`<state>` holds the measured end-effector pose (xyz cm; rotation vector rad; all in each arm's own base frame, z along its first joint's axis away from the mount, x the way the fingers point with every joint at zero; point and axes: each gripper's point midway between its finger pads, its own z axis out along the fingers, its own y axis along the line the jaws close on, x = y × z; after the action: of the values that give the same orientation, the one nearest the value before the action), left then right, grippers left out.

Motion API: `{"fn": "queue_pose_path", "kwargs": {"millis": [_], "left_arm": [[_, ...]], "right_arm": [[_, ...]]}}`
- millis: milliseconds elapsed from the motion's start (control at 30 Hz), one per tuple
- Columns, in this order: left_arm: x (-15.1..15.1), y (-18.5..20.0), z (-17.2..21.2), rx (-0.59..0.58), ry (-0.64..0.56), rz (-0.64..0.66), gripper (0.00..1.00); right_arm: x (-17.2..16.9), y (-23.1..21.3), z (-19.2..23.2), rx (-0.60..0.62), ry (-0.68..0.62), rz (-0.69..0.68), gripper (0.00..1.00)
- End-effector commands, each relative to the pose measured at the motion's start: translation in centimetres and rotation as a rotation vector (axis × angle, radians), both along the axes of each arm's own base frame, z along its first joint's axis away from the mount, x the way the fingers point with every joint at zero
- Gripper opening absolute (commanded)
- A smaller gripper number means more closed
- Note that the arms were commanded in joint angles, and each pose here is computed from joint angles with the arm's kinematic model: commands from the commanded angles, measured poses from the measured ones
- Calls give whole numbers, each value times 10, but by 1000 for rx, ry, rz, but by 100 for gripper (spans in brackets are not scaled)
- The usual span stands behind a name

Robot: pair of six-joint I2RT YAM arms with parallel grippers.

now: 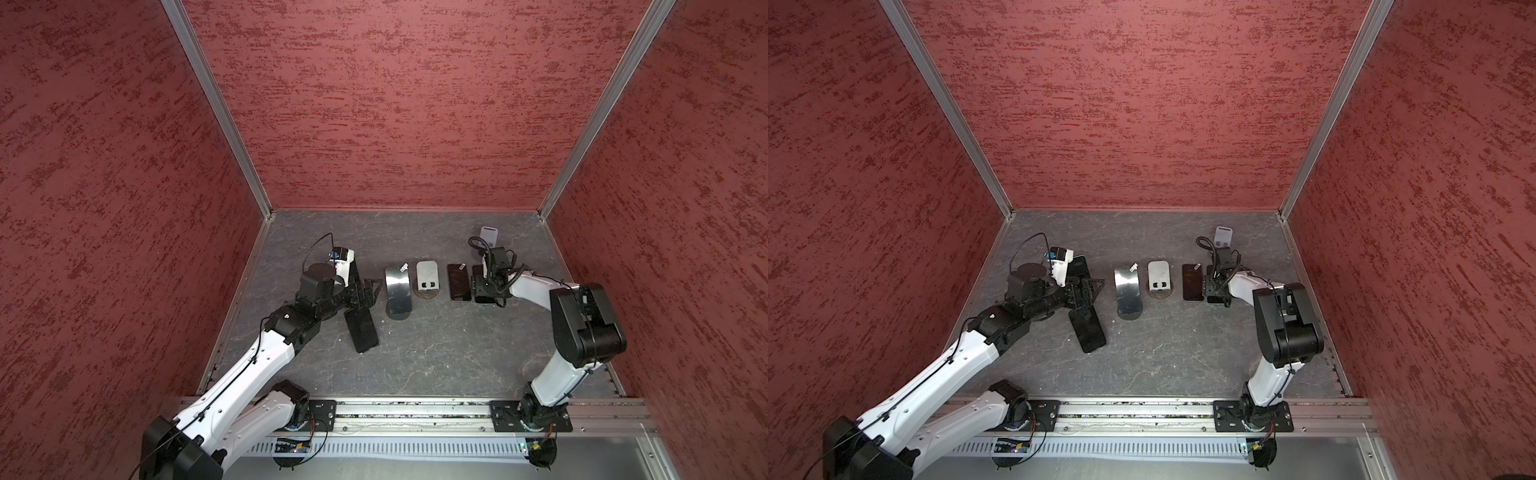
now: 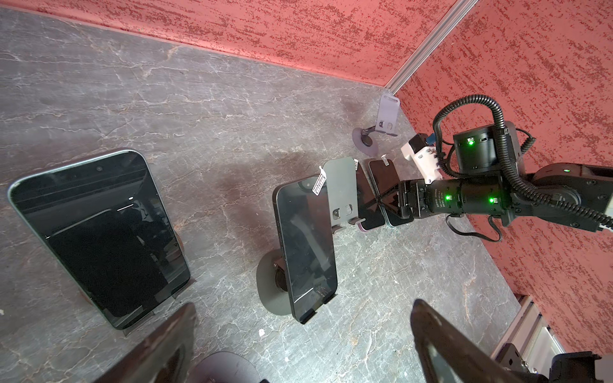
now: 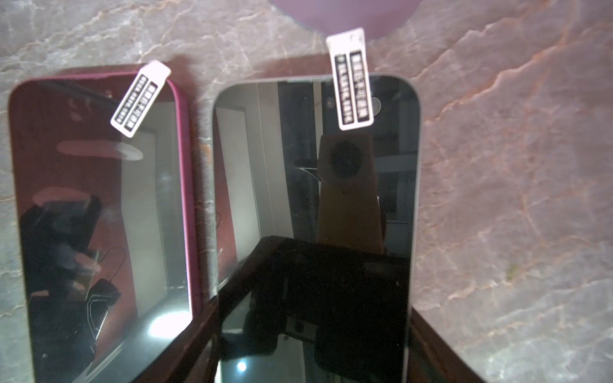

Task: Remove the phone from the phone stand
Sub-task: 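Open the right gripper and raise it off the black phone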

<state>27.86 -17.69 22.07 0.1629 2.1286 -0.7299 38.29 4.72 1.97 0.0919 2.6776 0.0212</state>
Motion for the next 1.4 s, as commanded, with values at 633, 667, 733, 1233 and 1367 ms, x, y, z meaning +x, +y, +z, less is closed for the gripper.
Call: {"fn": "queue_pose_path", "kwargs": {"millis": [633, 667, 733, 1233, 1367], "left_arm": [[1, -2, 12, 1, -37, -8, 99], [1, -2, 12, 1, -37, -9, 100], [0, -2, 11, 3, -34, -8, 100], [-2, 2, 12, 4, -35, 4, 99], [-1, 3, 11, 18, -44, 12, 99]], "right_arm": [[-3, 2, -18, 11, 76, 19, 78], [-3, 2, -18, 14, 75, 18, 78], [-4, 3, -18, 21, 78, 18, 80], [-3, 3, -9, 37, 51, -12, 83], [0, -1, 4, 25, 21, -33, 83]]}}
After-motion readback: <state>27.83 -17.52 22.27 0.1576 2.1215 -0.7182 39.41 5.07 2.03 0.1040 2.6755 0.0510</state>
